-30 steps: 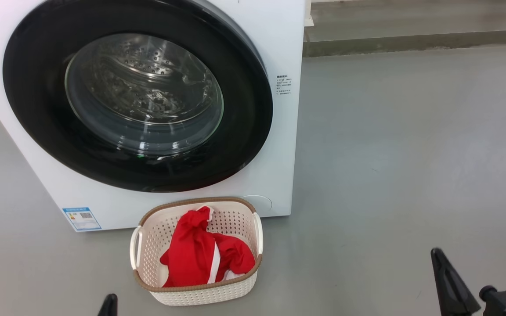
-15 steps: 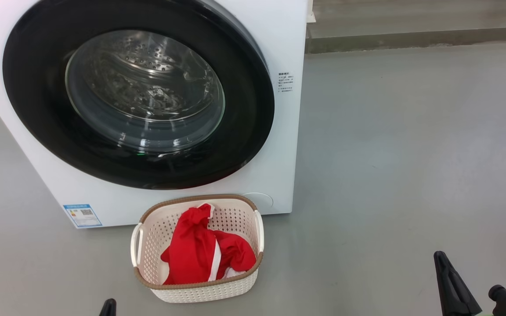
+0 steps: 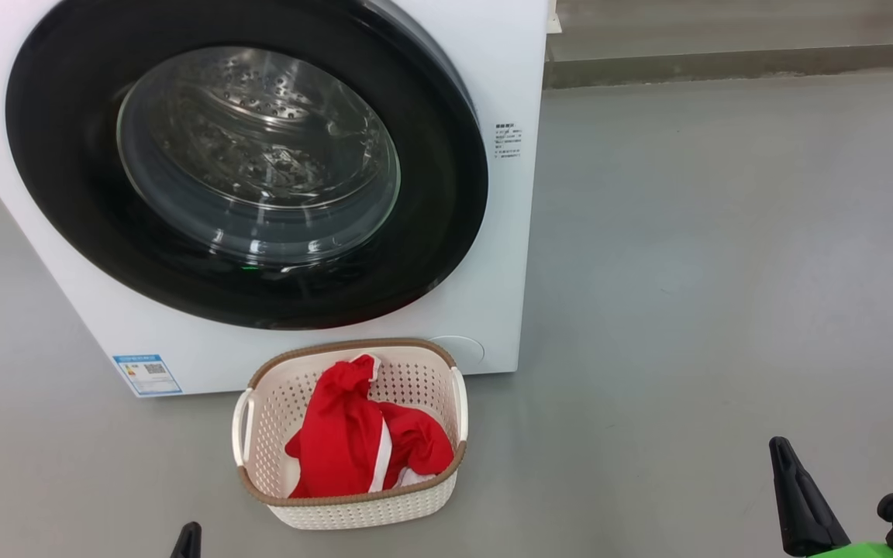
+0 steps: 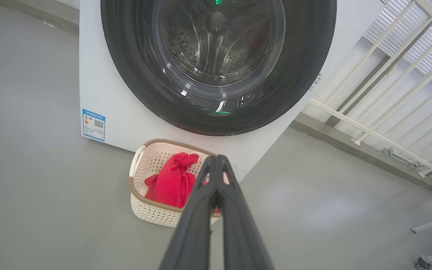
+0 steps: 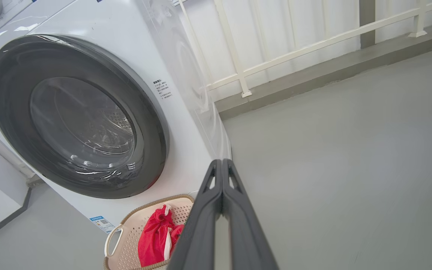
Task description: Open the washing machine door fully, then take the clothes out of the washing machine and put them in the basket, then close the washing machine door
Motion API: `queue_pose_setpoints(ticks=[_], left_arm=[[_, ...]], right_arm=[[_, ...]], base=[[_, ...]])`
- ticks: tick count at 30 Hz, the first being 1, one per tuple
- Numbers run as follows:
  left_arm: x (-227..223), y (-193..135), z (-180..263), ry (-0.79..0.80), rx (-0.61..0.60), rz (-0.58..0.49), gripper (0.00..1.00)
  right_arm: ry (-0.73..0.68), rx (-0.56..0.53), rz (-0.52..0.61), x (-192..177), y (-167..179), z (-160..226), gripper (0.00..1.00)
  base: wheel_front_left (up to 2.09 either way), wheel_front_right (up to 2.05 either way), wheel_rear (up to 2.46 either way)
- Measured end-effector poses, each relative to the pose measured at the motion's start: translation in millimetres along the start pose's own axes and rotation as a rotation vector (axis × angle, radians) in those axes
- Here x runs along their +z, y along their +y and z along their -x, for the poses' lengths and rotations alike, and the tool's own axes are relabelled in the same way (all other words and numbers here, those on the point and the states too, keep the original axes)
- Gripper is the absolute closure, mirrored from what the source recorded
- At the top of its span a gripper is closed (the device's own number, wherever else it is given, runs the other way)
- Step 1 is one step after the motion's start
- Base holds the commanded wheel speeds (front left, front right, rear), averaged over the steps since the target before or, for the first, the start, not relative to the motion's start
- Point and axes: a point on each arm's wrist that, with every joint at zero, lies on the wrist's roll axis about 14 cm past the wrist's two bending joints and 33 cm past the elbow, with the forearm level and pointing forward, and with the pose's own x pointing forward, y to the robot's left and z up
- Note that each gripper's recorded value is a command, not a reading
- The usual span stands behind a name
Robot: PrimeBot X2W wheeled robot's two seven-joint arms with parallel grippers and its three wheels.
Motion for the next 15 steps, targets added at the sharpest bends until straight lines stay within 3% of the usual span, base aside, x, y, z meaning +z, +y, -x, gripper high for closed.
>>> queue_pose_setpoints(ticks=[15], left_arm=[[-2,1,-9,0.021,0.016,0.164,1.0]], right_arm=[[0.007,-0.01,-0.166,1,1,-11,1.0]], base=[[0.0,0.0,0.0]])
